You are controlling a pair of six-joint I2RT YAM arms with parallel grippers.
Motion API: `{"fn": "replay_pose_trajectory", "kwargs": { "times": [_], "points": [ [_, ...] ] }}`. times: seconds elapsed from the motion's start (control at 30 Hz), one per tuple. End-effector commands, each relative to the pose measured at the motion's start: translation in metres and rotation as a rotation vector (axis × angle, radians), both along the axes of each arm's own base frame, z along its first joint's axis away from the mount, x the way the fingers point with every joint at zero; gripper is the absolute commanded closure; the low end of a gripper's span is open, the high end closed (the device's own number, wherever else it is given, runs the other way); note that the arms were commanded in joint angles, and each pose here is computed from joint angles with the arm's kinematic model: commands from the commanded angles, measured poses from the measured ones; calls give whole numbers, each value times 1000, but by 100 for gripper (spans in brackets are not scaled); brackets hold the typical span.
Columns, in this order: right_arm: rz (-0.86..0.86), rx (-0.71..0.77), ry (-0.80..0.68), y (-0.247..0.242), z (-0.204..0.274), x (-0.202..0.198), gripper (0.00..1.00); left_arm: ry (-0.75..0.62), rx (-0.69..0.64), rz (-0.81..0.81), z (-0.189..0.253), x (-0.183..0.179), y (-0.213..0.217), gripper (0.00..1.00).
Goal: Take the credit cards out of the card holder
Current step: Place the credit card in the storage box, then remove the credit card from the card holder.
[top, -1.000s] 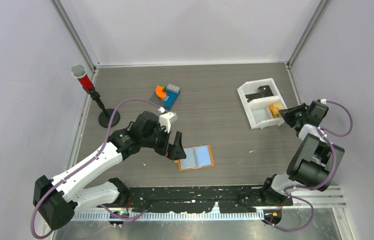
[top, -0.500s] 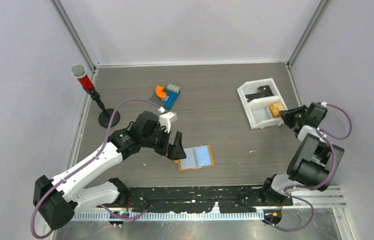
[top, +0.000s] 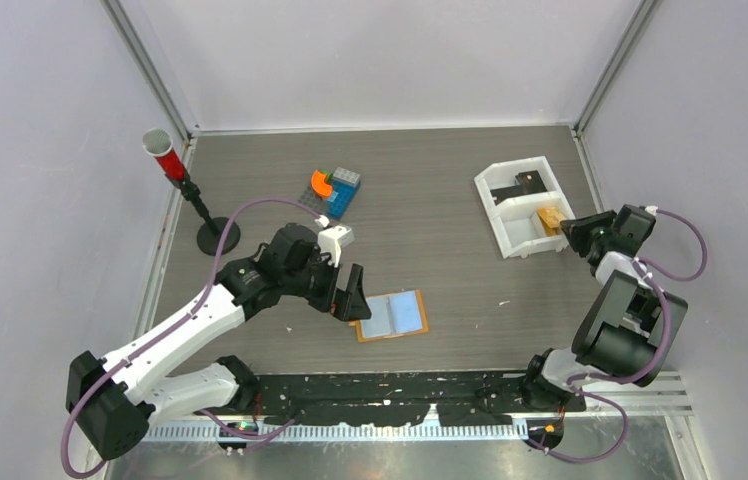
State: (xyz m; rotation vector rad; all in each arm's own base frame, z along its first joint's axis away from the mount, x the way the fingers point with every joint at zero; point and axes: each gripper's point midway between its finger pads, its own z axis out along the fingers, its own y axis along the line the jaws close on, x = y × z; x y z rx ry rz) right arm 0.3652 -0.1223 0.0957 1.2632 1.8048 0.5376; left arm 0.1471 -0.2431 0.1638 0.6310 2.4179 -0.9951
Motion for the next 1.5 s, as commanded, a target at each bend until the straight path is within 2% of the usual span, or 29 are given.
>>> {"fn": "replay_pose_trajectory", "kwargs": {
  "times": [0.0, 0.47, 0.7, 0.9, 1.2, 1.47],
  "points": [
    [-41, -30, 1, -10, 12, -2, 75, -61, -23, 5, 17, 4, 0, 1],
    [-49, -69, 2, -13, 30, -5, 74, -57, 35, 91, 6, 11, 13, 1],
    [40, -123, 16, 9, 48, -13, 72, -17, 121, 149, -18, 17, 21, 2],
    [197, -238, 20, 57, 69, -19, 64, 42, 159, 217, -50, 20, 23, 10],
    [487, -298, -31, 172, 82, -45, 53, 62, 177, 244, -85, 30, 17, 18],
    [707, -317, -49, 248, 72, -88, 50, 127, 203, 226, -106, 31, 8, 37]
  ]
}}
